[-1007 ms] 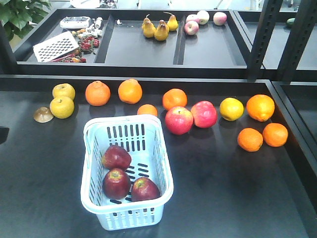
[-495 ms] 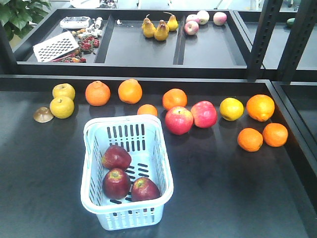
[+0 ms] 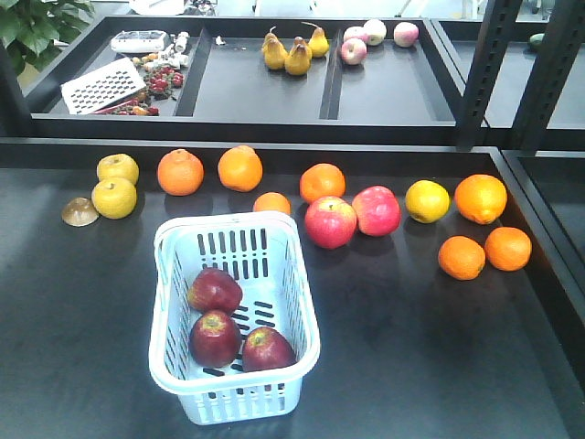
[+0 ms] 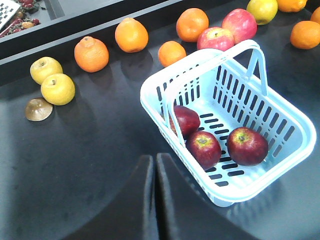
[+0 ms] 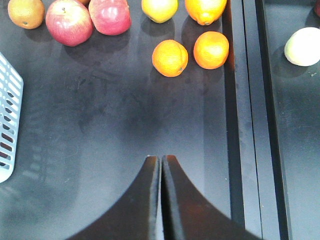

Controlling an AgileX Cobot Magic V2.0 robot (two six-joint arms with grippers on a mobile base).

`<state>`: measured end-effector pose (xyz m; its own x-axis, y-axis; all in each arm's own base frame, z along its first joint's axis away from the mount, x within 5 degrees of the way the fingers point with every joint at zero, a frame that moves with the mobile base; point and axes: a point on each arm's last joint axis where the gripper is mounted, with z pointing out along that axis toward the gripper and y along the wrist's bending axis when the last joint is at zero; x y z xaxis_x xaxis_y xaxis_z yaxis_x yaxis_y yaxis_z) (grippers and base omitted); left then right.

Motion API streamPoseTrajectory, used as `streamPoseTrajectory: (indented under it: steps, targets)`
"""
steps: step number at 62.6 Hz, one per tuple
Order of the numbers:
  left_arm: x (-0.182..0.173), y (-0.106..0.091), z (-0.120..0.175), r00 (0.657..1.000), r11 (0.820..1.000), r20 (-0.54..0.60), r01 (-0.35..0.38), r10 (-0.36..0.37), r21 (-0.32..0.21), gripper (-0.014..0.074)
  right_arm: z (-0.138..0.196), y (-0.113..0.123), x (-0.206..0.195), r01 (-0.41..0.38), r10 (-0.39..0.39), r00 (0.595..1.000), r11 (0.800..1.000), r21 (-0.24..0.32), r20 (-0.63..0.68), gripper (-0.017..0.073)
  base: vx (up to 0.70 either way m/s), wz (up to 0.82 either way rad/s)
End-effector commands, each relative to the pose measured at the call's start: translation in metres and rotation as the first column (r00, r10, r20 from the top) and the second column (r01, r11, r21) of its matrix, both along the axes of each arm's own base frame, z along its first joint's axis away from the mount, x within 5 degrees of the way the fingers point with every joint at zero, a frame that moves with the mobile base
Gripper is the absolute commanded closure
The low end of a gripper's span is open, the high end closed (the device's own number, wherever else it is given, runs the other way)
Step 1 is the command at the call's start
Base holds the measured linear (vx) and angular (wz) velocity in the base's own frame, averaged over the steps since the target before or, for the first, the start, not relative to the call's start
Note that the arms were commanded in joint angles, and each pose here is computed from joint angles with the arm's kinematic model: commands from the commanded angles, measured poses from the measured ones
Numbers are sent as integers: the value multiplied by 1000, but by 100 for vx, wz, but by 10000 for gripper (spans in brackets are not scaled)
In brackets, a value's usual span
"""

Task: Pick three apples into basket with both arms

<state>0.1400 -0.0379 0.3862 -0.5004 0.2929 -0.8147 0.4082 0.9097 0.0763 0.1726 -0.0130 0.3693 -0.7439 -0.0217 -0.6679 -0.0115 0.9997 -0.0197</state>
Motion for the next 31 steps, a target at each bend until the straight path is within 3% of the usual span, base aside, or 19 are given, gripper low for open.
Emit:
streamPoseTrajectory:
  steps: [1,27,31]
  targets:
    - [1,0,13,997,999,82,-11,14,-39,601,12,-2,0,4,-2,997,1000,-20,79,568,0,0]
    - [1,2,15,993,999,117,-25,27,-24,601,12,-2,0,4,-2,997,1000,-20,79,568,0,0]
    - [-2,3,14,989,998,138,-47,52,-43,601,12,-2,0,4,-2,997,1000,-19,79,568,0,0]
